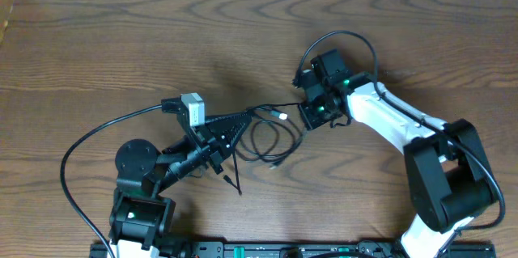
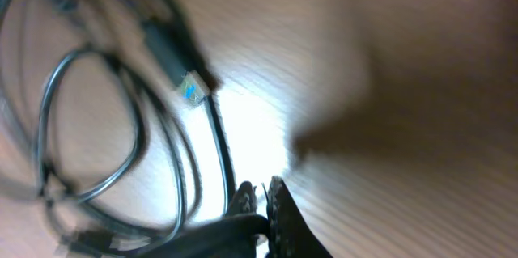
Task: Untangle cables
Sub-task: 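Pull the black cable loops up and right with the right gripper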
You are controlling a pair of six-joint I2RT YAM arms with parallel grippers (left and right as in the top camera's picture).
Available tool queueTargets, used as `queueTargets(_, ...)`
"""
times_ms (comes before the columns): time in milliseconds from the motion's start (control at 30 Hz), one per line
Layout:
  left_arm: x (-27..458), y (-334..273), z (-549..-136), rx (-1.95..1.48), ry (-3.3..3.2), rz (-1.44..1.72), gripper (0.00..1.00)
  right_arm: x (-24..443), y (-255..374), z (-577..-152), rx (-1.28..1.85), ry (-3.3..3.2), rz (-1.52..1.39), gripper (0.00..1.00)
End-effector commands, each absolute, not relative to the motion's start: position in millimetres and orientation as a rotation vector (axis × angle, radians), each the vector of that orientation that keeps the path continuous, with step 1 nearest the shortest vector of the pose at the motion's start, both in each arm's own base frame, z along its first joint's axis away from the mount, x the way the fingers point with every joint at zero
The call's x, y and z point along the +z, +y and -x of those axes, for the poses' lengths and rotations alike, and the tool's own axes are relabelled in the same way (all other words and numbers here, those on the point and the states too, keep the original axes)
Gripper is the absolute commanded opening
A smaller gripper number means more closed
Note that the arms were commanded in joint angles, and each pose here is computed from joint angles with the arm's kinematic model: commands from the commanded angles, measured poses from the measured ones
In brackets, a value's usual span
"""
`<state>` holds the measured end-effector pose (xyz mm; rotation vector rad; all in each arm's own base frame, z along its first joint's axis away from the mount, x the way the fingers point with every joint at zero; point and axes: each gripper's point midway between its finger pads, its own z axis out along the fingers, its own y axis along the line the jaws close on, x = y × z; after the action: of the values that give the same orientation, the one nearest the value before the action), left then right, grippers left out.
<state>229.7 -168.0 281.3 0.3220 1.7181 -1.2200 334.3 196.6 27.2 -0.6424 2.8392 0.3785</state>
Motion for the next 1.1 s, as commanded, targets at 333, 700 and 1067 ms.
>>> queueTargets(333,233,-173,-247,-1.207,1.903,-0.312,0.17,185,98,-400,-0.361,2.670,0.192,0.01)
queueTargets(700,184,-179,-267,-1.213,2.053,-0.291,0.22,313,93,-410,-0.306,2.462,0.097,0.01)
queueTargets(1067,177,-217,-272,-1.246,1.973,-0.482,0.25,408,74,-382,-0.271,2.293,0.020,0.01)
